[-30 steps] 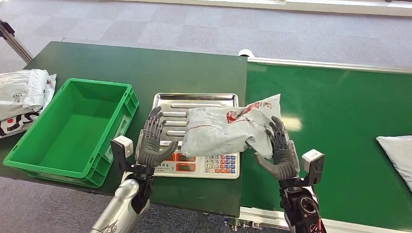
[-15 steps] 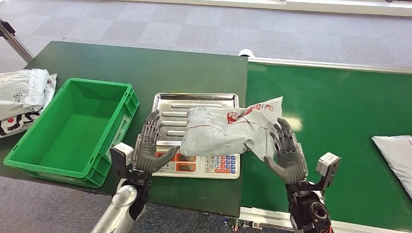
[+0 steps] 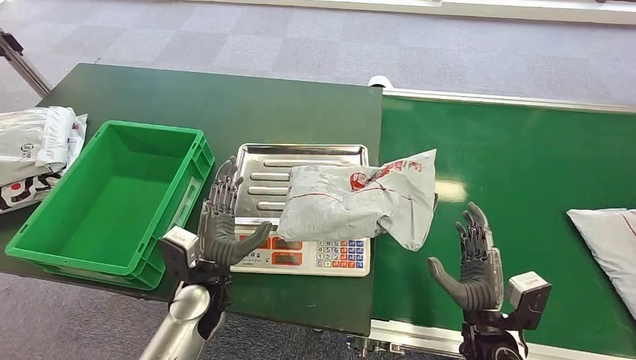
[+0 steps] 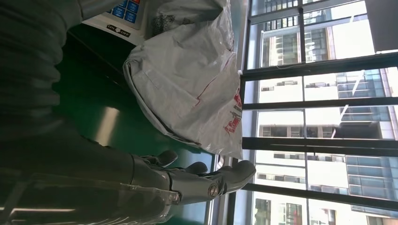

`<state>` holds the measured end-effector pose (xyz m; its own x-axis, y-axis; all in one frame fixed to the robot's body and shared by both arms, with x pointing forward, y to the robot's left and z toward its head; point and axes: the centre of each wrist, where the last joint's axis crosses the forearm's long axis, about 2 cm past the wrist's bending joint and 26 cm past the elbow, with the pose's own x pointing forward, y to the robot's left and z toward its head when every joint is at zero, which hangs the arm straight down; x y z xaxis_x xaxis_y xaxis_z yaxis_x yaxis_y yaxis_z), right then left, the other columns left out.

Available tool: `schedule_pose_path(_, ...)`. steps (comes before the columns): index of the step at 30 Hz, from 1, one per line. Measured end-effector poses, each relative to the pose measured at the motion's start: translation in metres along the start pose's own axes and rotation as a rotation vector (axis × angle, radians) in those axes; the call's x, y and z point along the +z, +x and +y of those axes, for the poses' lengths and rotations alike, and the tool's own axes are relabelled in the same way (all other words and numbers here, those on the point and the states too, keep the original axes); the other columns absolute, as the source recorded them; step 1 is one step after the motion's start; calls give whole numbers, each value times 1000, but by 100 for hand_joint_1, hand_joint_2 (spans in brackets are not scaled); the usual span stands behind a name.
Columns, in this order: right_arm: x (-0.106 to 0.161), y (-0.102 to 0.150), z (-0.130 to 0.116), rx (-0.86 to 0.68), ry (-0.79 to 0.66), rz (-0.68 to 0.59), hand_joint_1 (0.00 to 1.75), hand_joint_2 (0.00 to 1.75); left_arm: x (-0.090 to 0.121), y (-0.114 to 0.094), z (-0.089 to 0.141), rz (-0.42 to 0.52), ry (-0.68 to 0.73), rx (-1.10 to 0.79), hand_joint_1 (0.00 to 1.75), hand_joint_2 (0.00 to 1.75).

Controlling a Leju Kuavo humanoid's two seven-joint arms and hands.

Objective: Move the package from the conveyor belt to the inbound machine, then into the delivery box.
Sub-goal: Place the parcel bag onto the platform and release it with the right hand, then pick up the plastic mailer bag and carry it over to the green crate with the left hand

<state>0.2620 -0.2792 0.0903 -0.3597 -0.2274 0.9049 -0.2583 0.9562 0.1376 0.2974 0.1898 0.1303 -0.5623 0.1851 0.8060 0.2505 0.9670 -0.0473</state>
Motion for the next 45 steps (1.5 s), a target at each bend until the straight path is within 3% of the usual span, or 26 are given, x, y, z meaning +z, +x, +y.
schedule_pose_path(7, 6, 4, -2, 10, -41, 6, 0, 175, -9, 10, -9, -52, -46, 6, 0, 175)
schedule_pose_path(13, 13, 2, -1, -1, -62, 15, 0, 175, -32, 13, -32, -44, -244, -182, 0, 175)
schedule_pose_path(19, 17, -1, 6, 10, -38, 28, 0, 175, -71, -3, -62, 187, -466, -437, 0, 175)
schedule_pose_path(26, 14, -4, 12, 10, -23, 39, 0, 175, -97, -23, -73, 350, -580, -607, 0, 175)
schedule_pose_path(33, 9, -6, 17, 2, -19, 48, 0, 175, -107, -35, -76, 455, -624, -715, 0, 175)
schedule_pose_path(39, 6, -8, 20, 0, -16, 60, 0, 175, -100, -44, -76, 507, -614, -810, 0, 175)
schedule_pose_path(40, 6, -8, 21, 0, -16, 62, 0, 175, -98, -45, -76, 512, -618, -825, 12, 175)
schedule_pose_path(43, 5, -9, 22, -1, -16, 65, 0, 175, -95, -48, -77, 525, -643, -851, 141, 175)
schedule_pose_path(44, 5, -9, 23, -1, -16, 66, 0, 175, -94, -48, -77, 525, -646, -857, 173, 175)
schedule_pose_path(45, 5, -9, 23, -2, -17, 67, 0, 175, -93, -49, -77, 521, -644, -862, 175, 175)
